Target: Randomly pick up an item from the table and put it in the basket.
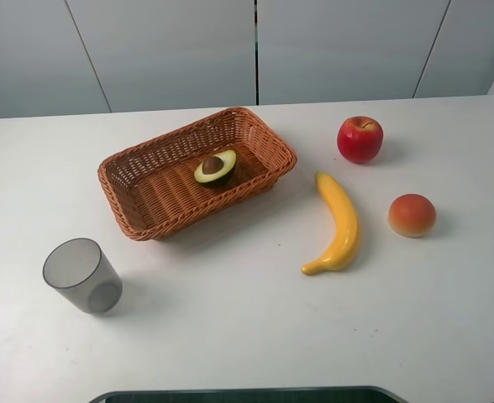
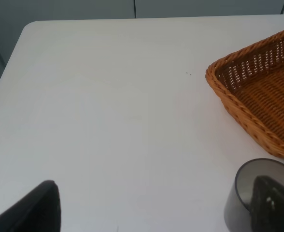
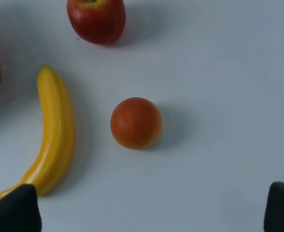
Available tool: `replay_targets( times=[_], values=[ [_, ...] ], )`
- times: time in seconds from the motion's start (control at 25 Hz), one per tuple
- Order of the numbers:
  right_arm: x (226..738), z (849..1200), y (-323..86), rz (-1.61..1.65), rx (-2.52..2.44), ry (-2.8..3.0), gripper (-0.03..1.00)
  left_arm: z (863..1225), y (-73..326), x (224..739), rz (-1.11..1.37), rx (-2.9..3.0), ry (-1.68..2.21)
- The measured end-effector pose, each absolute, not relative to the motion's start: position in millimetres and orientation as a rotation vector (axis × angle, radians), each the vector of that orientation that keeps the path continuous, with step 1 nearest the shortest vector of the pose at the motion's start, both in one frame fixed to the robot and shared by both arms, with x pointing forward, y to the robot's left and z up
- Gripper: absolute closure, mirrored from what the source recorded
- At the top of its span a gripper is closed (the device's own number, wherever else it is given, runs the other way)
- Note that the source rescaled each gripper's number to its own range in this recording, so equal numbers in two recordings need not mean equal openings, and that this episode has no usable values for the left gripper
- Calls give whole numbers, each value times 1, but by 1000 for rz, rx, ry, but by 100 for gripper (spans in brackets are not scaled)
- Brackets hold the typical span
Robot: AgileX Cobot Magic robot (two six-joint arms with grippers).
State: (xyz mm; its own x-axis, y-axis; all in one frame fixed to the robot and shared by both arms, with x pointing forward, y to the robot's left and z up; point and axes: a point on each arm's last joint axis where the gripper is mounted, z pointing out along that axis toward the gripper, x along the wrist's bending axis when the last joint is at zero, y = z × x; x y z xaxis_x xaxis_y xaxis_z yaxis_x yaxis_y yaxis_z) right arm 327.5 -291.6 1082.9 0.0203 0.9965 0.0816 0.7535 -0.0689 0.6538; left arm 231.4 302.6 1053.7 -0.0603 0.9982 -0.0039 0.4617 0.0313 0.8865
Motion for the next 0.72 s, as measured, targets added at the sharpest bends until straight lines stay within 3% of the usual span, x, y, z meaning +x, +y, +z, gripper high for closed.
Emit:
replay_targets(
  times=[0.2,0.72],
  values=[
    [291,1088,-295,819,1792,1749,-3,1054,303,231,972,1512,1610],
    [238,1054,-299,980,1627,1634,-3,1054,303,231,972,1512,1610]
  ],
)
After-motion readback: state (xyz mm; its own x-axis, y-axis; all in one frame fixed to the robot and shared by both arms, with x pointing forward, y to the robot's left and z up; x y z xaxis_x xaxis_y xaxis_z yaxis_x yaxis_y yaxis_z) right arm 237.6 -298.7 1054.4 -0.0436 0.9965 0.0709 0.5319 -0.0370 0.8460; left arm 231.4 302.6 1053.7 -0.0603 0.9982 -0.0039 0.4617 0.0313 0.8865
